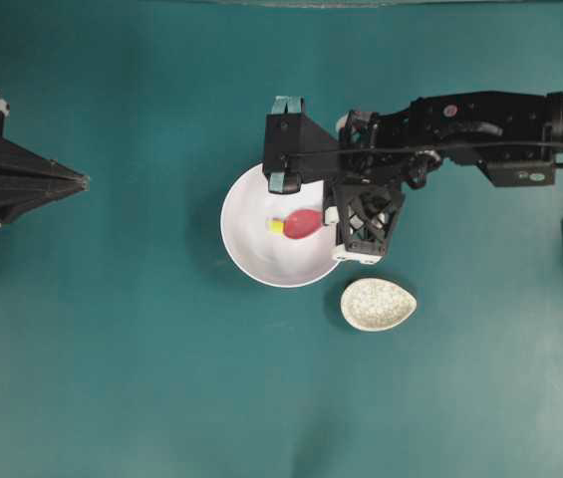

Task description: Scoop the yellow hexagonal prism block from the bowl with a spoon using the right arm.

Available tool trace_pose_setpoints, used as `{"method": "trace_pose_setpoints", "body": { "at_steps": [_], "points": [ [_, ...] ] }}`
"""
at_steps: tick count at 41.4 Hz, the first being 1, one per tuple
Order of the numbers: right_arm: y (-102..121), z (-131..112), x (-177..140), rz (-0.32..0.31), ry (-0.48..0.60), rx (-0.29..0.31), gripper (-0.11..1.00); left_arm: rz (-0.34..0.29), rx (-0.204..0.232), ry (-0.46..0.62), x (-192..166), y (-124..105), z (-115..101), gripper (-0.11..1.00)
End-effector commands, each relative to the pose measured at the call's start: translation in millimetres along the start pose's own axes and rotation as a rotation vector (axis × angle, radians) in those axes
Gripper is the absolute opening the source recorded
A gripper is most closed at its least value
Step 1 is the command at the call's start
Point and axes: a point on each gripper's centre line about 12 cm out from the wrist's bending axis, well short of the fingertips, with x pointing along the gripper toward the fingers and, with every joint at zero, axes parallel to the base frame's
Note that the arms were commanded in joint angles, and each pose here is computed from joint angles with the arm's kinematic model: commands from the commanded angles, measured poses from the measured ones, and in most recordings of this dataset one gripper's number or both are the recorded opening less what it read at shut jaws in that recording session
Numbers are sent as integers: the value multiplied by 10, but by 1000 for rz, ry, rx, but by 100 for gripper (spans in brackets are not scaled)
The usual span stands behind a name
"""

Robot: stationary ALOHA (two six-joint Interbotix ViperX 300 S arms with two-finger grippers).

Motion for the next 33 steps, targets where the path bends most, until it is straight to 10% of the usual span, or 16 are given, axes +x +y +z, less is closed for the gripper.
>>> {"method": "trace_pose_setpoints", "body": {
  "at_steps": [1, 33],
  "points": [
    [18, 136, -114, -1, -73, -4, 24, 1, 5, -20, 17, 4, 70, 0],
    [4, 341, -147, -23, -249, -6, 24, 1, 5, -23, 13, 5, 81, 0]
  ]
}}
